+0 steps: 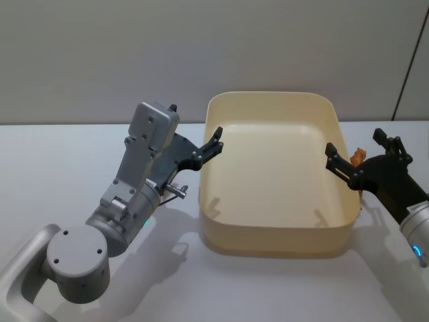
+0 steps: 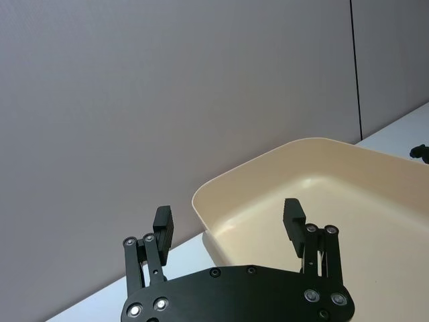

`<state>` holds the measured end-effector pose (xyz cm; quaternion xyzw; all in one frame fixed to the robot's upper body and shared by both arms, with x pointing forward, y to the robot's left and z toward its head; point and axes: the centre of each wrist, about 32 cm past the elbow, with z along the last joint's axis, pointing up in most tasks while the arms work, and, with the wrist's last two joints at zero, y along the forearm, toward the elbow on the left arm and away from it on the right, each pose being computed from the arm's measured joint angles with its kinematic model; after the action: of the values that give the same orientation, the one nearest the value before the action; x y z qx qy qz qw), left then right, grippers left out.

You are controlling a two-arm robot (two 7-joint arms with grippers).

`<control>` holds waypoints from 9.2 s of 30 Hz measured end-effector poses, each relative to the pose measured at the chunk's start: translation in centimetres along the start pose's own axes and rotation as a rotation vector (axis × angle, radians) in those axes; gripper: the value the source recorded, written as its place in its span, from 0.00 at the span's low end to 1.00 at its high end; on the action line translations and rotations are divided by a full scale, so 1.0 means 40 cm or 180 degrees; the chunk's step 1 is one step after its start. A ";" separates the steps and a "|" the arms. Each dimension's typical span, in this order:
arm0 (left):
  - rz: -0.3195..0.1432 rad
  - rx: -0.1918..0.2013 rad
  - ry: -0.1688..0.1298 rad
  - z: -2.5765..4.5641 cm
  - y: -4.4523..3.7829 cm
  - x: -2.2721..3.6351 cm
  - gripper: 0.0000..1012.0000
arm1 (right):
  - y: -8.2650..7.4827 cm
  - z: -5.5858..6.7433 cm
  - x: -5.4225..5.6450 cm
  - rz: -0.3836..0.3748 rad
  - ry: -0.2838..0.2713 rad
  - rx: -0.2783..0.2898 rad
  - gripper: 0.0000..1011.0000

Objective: Pick up the toy alternately with two hands and place it into the central storage box.

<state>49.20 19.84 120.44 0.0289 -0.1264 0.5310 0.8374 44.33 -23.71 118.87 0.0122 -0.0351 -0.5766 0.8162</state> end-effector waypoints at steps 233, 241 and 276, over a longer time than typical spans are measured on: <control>0.0000 0.0000 0.0000 0.000 0.000 0.000 0.99 | 0.173 0.081 0.082 -0.0190 -0.0016 -0.0530 0.99; 0.0000 0.0000 0.0000 0.000 0.000 0.000 0.99 | 0.104 0.084 0.115 -0.0319 -0.0031 -0.0598 0.99; 0.0000 0.0000 0.0000 0.000 0.000 0.000 0.99 | 0.058 0.013 0.143 -0.0178 -0.0211 -0.1081 0.99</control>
<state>49.20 19.84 120.44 0.0289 -0.1265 0.5311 0.8373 48.36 -28.30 119.76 -0.1440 0.0363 -0.5969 0.7885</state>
